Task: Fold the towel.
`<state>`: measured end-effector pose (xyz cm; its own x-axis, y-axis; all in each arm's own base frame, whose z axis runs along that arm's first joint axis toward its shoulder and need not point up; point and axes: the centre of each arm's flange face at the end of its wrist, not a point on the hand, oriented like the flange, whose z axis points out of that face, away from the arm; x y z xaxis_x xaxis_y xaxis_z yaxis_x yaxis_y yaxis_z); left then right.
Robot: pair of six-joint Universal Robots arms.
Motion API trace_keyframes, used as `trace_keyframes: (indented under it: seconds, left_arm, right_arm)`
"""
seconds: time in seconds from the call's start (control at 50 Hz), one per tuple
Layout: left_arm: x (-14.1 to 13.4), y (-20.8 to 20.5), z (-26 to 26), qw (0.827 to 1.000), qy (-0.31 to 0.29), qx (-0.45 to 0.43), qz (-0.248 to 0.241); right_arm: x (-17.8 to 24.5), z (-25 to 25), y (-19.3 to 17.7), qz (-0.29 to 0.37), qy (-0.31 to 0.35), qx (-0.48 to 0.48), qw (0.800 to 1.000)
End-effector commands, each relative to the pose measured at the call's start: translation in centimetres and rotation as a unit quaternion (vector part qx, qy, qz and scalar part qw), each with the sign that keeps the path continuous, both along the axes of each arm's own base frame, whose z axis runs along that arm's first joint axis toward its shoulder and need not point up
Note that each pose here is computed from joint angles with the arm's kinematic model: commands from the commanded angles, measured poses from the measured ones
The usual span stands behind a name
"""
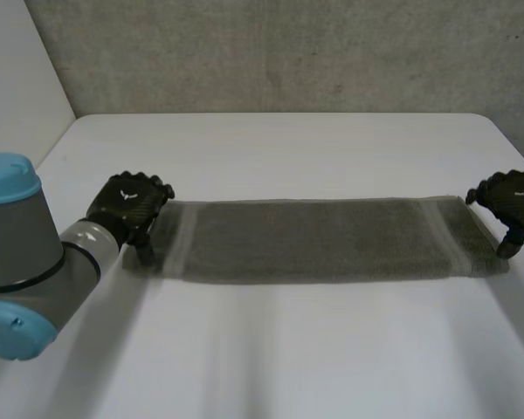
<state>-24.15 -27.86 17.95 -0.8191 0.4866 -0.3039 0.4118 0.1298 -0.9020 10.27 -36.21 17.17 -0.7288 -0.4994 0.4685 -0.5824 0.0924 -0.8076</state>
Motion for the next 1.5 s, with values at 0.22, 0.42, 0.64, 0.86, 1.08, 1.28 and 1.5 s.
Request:
trace_keyframes:
  seconds: [0.22,0.42,0.64,0.86,1.08,1.28,1.5]
  left_arm:
    - [0.2,0.5,-0.6,0.998,0.044,0.036,-0.001]
    - [0.3,0.5,-0.5,0.998,0.044,0.033,0.0]
    - [0.4,0.4,-0.4,0.998,0.044,0.033,0.004]
    - [0.7,0.3,0.3,0.999,0.048,0.022,0.009]
    - [0.7,0.4,0.3,0.999,0.047,0.023,0.01]
    - [1.1,0.1,0.4,0.998,0.048,0.021,0.017]
    - [1.5,-0.2,0.2,0.998,0.048,0.023,0.023]
  right_arm:
    - [-0.5,-4.1,-0.8,0.013,0.009,0.04,0.999]
    - [-0.5,-5.3,-0.8,0.013,0.008,0.055,0.998]
    - [-2.1,-4.5,-2.1,-0.011,0.016,0.034,0.999]
    - [-6.0,4.2,-4.5,-0.06,0.098,-0.106,0.988]
    - [7.5,9.3,-0.1,0.087,0.092,-0.195,0.973]
    - [23.8,6.4,9.3,0.276,0.058,-0.209,0.936]
    - [32.5,-1.4,15.1,0.369,0.064,-0.176,0.91]
